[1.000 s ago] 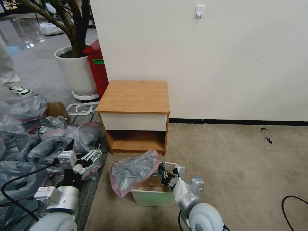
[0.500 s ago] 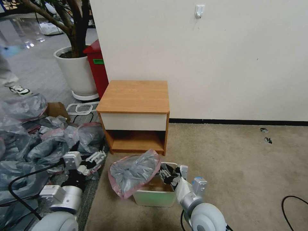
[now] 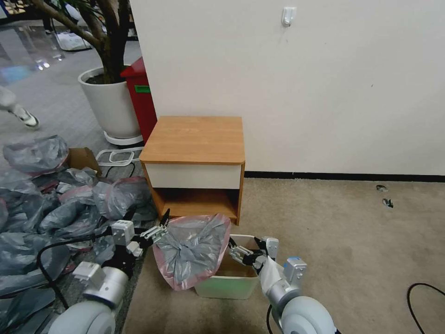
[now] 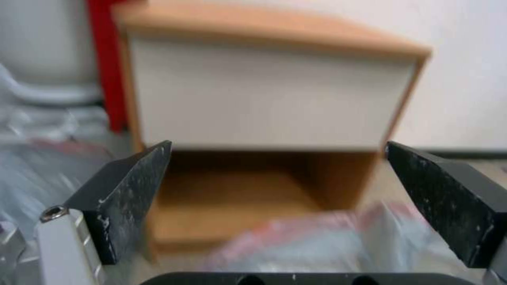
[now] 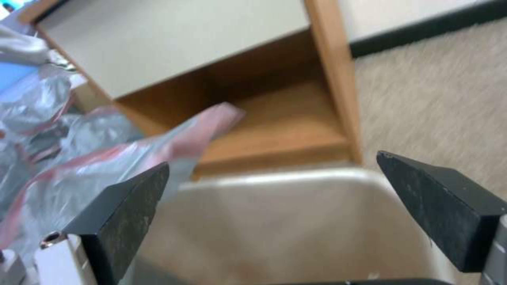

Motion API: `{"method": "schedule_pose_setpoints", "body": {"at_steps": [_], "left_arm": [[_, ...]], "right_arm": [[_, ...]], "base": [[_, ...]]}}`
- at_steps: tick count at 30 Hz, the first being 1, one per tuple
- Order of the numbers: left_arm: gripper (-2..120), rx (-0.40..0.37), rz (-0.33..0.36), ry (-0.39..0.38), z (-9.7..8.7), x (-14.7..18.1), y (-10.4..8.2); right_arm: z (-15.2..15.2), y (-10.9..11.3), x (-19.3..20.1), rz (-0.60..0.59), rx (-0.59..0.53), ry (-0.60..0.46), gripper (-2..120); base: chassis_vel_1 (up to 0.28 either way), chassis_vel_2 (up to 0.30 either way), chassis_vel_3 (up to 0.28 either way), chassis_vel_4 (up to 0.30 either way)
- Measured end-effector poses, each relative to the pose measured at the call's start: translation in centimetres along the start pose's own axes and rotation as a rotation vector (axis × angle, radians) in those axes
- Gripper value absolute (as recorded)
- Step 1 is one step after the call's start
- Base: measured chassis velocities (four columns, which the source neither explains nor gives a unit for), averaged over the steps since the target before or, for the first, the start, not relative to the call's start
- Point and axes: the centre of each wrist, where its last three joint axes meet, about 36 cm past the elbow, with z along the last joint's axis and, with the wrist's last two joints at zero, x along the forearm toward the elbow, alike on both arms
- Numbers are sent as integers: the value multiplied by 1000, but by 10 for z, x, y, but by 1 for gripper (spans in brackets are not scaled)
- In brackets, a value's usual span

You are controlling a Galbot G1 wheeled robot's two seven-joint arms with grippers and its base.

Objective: Pick up the garbage bag from the table and place it over the trash can.

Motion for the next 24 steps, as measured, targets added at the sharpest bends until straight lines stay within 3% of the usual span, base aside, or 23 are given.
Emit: {"method": "schedule_pose_setpoints", "body": {"at_steps": [1,4,7,15,24], "left_arm": [[100,0,0,0,0,0,0],[100,74,61,154,10,-11,3],[100,64,56,209,18,-16,4],[100,2,32,282,29,-25,1],[100,-41,46,397,24,-35,4]], "right_arm": [[0,0,0,0,0,0,100],[-6,-7,3,48,38,-78,100],[-10,-11,6,74,46,-118,100],[-11,-18,20,111,19,-158,100],[-5,-19,25,139,0,-177,100]], "base": [[0,0,0,0],[0,0,0,0],[0,0,0,0],[0,0,0,0],[0,0,0,0]]}}
